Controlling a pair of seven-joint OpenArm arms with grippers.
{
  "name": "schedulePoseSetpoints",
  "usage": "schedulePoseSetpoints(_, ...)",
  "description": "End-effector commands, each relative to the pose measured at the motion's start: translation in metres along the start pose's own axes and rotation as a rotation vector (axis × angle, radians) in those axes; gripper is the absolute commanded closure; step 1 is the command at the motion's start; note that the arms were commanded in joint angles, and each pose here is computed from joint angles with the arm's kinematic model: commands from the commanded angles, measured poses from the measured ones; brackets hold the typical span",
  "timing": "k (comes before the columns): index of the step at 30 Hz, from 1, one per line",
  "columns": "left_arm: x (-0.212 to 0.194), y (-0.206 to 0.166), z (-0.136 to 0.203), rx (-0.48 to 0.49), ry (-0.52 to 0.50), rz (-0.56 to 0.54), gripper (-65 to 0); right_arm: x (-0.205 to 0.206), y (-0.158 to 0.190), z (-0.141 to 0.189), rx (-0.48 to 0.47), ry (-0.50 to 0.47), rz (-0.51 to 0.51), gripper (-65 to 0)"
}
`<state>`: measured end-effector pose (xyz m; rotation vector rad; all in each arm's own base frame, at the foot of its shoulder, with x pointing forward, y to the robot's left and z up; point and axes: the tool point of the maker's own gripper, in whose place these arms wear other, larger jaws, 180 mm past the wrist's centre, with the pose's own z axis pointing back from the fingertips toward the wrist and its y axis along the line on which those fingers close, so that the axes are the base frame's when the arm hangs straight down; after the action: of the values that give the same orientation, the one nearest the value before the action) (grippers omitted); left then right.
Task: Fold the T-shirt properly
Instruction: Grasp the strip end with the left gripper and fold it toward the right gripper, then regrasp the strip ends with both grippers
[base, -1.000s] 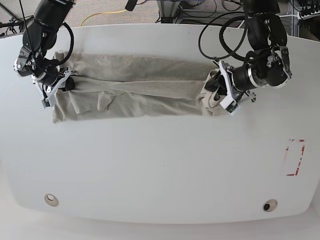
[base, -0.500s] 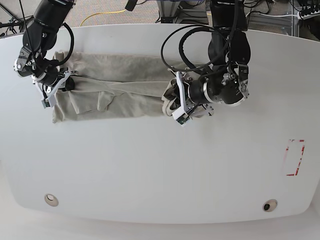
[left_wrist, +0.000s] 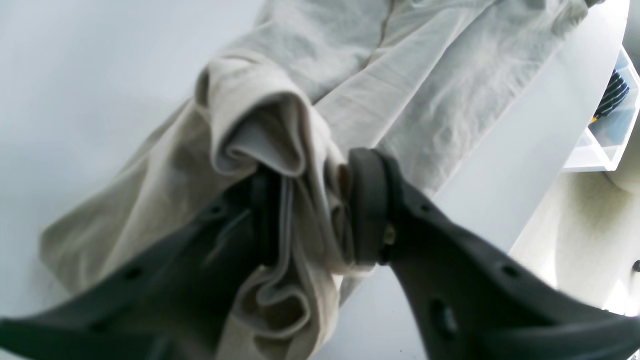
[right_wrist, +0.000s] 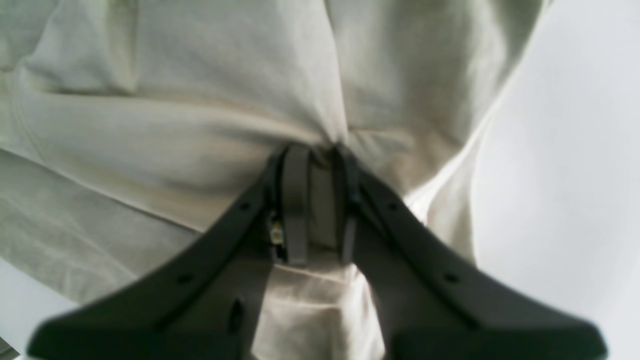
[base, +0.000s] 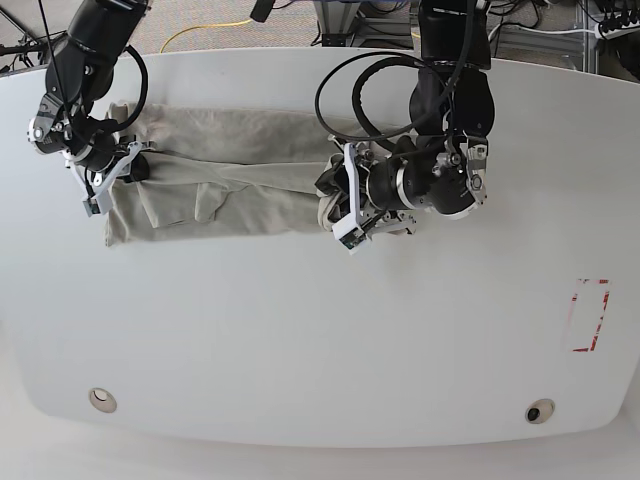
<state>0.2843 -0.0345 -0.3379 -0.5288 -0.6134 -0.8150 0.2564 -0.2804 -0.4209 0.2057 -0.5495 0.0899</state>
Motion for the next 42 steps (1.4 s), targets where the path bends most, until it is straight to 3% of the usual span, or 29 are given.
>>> schedulePoseSetpoints(1, 0.026, -0.009, 0.001, -0.025, -0.066, -0.05, -37.4, -0.009, -0.011, 0.004, -0.043, 0.06, 0.014, -7.8)
schedulePoseSetpoints(3, 0.029, -0.013, 0.001, -0.034, -0.071, -0.062, -40.4, -0.009, -0.011, 0.004, -0.044, 0.061, 0.015, -7.9)
schedulePoseSetpoints(8, 0.066, -0.045, 0.012, -0.159, -0.21, -0.117, -40.7, -0.009, -0.011, 0.004, -0.044, 0.061, 0.015, -7.9)
schedulePoseSetpoints(14, 0.061, 0.004, 0.039, -0.017, -0.251, -0.015, -40.7, -0.009, -0.01, 0.004, -0.043, 0.063, 0.016, -7.9)
schedulePoseSetpoints(18, 0.031, 0.035, 0.054, 0.071, -0.189, 0.006, -40.3, 0.004, -0.005, 0.009, -0.051, 0.025, 0.046, -7.9)
schedulePoseSetpoints(22, 0.003, 0.059, 0.063, 0.14, -0.132, 0.033, -33.3, 0.025, 0.005, 0.019, -0.067, -0.026, 0.093, -7.9)
schedulePoseSetpoints(27, -0.032, 0.062, 0.054, 0.12, -0.096, 0.097, -26.8, 0.051, 0.013, 0.044, -0.126, -0.056, 0.185, -9.4)
schedulePoseSetpoints(29, -0.042, 0.063, 0.047, 0.102, -0.085, 0.129, -26.4, 0.061, 0.02, 0.049, -0.132, -0.072, 0.195, -14.7)
schedulePoseSetpoints(34, -0.071, 0.063, 0.026, 0.045, -0.031, 0.227, -26.4, 0.083, 0.021, 0.07, -0.191, -0.086, 0.229, -46.9)
schedulePoseSetpoints(36, -0.076, 0.063, 0.021, 0.033, -0.028, 0.251, -26.4, 0.087, 0.017, 0.077, -0.19, -0.116, 0.2, -55.3)
schedulePoseSetpoints(38, -0.078, 0.063, 0.018, 0.025, -0.04, 0.27, -26.4, 0.089, 0.007, 0.082, -0.148, -0.156, 0.119, -61.4)
schedulePoseSetpoints(42, -0.084, 0.068, 0.018, 0.031, -0.037, 0.281, -26.4, 0.095, -0.022, 0.093, -0.048, -0.28, -0.062, -62.6)
